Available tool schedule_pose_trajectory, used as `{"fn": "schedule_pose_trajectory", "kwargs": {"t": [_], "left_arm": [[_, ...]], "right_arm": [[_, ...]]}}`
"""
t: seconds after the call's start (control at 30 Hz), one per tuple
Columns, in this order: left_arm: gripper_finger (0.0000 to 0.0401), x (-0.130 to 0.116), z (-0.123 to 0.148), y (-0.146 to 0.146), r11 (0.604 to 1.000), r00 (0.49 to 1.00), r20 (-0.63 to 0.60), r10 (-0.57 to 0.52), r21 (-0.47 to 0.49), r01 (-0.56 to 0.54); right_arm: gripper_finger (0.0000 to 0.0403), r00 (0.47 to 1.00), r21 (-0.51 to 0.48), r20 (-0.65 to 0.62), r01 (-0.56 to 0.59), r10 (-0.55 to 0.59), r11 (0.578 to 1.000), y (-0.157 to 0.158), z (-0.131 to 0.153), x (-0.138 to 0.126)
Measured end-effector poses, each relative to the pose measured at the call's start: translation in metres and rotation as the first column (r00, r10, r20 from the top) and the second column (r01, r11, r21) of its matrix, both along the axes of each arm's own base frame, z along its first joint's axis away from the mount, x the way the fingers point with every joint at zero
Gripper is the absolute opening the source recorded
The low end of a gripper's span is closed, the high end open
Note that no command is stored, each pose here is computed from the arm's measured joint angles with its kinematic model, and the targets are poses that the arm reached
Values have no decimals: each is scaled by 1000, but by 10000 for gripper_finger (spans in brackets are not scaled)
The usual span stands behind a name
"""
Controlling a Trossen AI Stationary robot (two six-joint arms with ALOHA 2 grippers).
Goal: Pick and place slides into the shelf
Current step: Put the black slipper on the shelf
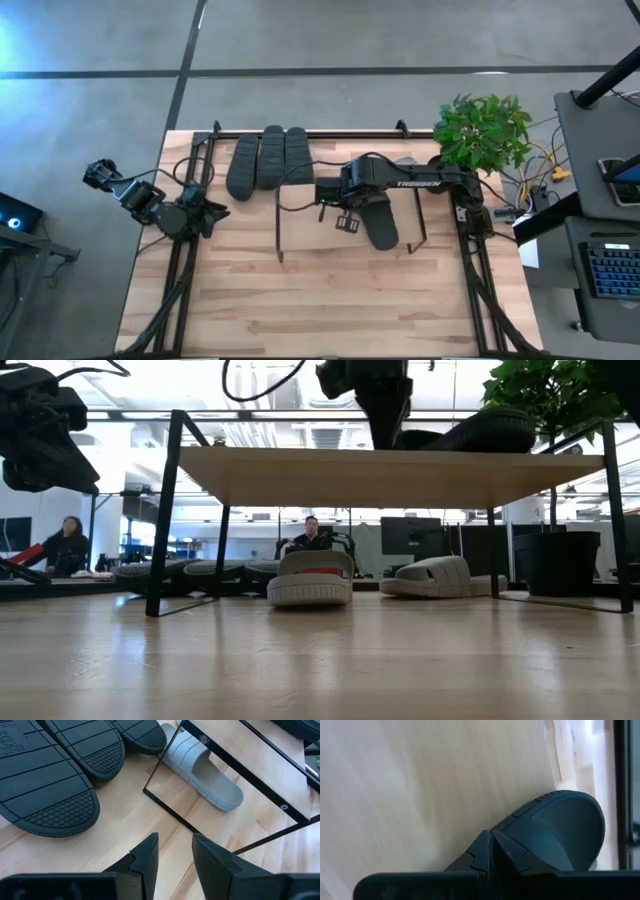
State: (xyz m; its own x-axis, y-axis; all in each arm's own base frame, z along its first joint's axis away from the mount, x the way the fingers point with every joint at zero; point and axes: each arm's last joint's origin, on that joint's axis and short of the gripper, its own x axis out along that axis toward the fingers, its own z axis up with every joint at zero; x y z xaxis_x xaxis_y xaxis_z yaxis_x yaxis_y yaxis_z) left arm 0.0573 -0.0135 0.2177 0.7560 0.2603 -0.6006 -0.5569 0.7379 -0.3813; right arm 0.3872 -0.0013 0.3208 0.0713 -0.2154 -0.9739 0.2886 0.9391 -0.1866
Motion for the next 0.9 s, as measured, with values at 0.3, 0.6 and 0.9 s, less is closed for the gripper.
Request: {"fn": "schedule_pose_trajectory", "kwargs": {"t": [0.3, 0.6, 0.9], "left_arm": [[105, 0, 0, 0, 1000, 1000, 1, -1, 0, 1], [105, 0, 0, 0, 1000, 1000, 0, -2, 0, 2], [105, 0, 0, 0, 1000, 1000, 0, -2, 1, 2]], "right_arm": [[12, 996, -15, 21, 92, -92, 996, -3, 1, -3], [12, 984, -79, 49, 173, -169, 982, -5, 3, -10], [12, 994, -115, 20, 112, -111, 987, -6, 8, -26]]}}
